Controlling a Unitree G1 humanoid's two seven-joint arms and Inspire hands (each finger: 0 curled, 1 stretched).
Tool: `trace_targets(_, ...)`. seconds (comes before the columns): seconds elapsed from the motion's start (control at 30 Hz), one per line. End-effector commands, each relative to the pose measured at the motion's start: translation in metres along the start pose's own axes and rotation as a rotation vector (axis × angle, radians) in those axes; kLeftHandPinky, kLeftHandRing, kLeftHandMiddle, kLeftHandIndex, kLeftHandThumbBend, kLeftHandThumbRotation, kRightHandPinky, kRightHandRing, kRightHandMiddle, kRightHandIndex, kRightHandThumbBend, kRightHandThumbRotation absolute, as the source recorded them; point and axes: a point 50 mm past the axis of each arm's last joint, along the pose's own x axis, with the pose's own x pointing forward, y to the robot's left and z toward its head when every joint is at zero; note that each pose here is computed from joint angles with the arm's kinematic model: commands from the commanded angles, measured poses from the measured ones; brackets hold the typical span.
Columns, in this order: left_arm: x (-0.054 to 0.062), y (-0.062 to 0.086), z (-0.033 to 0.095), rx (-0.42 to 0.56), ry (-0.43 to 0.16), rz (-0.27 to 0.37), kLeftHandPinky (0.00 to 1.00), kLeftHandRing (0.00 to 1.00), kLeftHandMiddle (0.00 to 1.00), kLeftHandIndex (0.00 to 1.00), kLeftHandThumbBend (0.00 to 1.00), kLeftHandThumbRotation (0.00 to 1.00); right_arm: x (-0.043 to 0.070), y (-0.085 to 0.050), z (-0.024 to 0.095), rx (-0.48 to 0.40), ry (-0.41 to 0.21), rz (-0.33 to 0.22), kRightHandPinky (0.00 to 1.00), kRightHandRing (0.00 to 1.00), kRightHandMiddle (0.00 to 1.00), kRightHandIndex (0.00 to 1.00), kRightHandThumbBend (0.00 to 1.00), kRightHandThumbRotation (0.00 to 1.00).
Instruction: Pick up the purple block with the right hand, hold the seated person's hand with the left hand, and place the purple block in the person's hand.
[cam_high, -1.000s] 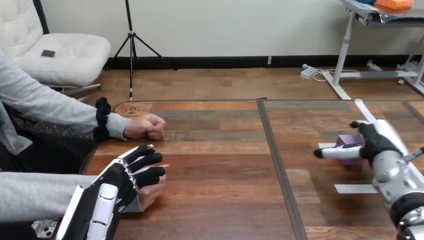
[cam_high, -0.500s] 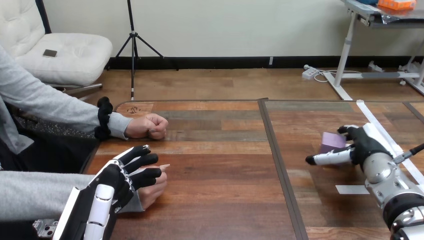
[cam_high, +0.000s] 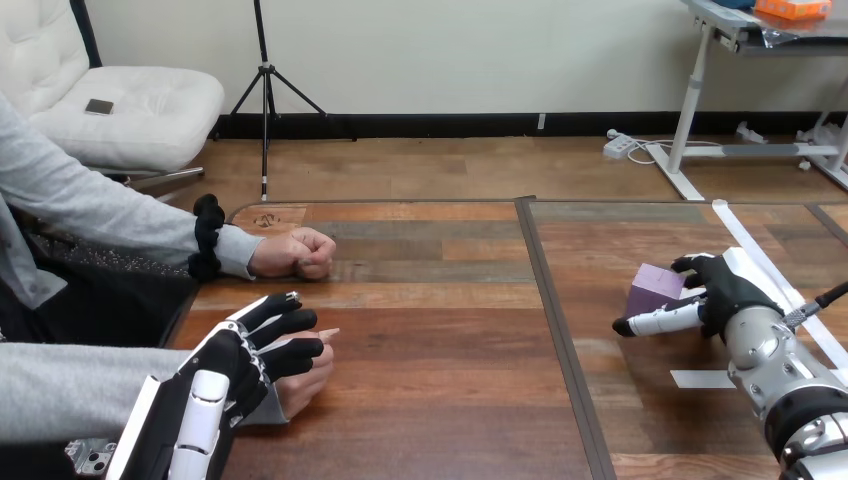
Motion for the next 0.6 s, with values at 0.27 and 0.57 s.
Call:
trace_targets(0.27, 0.0123, -0.0018, 0.02, 0.015, -0.095, -0.021, 0.76, 0.73, 0.78, 0.8, 0.55, 1.0, -0.0014, 0.0066, 0.0077, -0.012, -0.084, -0.006, 0.51, 0.62, 0.68, 0.71, 0.98, 0.02)
trace_targets(0.57, 0.0139, -0.0002, 0.0203, 0.014, -0.1, -0.018, 0.76, 0.73, 0.77, 0.79, 0.54, 1.0, -0.0017, 0.0061, 0.0066, 0.014, -0.093, -0.02, 0.53, 0.6, 0.64, 0.63, 0.9, 0.0)
